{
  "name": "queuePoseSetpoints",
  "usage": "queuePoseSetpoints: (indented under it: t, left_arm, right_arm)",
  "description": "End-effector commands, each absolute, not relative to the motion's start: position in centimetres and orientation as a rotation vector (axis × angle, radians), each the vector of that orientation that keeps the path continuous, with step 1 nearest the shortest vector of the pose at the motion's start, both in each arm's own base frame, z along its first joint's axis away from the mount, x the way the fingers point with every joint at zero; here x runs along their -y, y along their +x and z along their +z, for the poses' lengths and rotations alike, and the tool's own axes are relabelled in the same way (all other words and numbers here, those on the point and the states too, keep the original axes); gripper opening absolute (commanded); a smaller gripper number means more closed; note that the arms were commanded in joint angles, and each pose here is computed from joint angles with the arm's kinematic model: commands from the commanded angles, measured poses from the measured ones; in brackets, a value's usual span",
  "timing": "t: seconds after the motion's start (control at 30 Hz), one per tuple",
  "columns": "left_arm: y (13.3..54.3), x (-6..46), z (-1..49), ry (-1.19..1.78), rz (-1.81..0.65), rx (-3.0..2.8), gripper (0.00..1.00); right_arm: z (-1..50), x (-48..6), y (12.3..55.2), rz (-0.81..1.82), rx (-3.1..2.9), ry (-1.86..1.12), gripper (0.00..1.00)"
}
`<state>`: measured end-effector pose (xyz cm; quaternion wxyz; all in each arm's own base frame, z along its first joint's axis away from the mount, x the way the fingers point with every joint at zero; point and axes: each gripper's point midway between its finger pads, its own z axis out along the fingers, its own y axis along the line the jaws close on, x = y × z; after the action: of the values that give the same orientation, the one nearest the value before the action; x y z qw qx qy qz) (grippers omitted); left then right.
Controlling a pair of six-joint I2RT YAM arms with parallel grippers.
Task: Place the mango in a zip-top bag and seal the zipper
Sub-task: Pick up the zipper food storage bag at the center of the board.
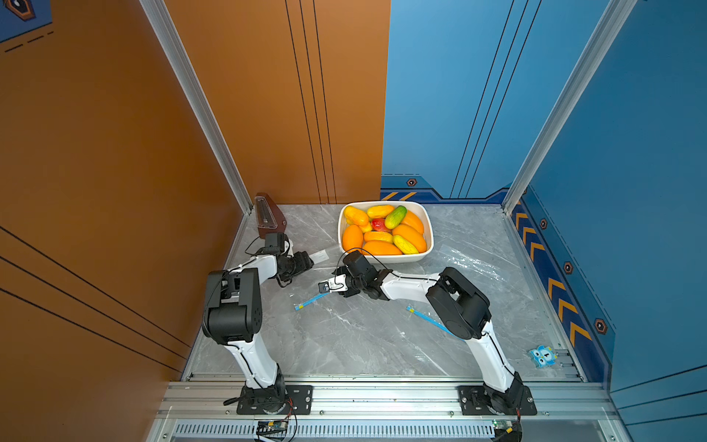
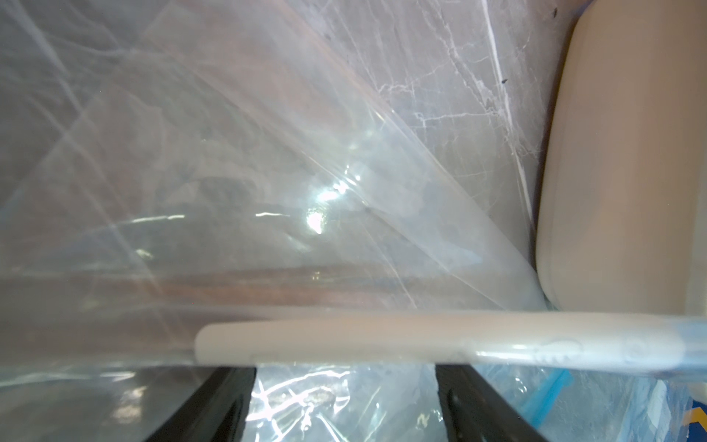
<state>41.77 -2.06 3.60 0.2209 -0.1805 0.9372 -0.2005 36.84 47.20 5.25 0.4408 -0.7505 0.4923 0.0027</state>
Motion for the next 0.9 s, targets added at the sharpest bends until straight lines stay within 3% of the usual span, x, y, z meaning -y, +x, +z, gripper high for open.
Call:
queuePoseSetpoints:
  t: [0.0,0.17,0.33,0.53,0.73,0.87]
  left_arm:
    - [36.1,2.7,-1.7,-0.600,-0.553,-2.840,0.77]
    - [36.2,2.7,-1.7,-0.596,-0.557,-2.840,0.77]
    - [36.1,2.8,-1.6,-0.596,-0.560,-2.841,0.77]
    - [36.6,4.0,0.2,-0.588,-0.650,-2.798,0.75]
    - [37.7,3.1,11.5,-0.540,-0.614,-2.490,0.81]
    - [36.0,1.8,20.3,-0.447,-0.497,-2.236,0.92]
  right_arm:
    - [4.2,-47.2,37.4,-0.014,-1.257,-1.896,0.46]
    - [2.9,-47.5,37.2,-0.042,-1.220,-1.949,0.46]
    - [1.5,-47.4,37.3,-0.095,-1.197,-1.989,0.36]
    - [4.9,-48.0,38.3,-0.072,-1.236,-1.852,0.01]
    - [14.0,-47.5,38.8,0.193,-1.406,-1.566,0.00]
    - [17.2,-46.9,39.2,0.257,-1.460,-1.447,0.00]
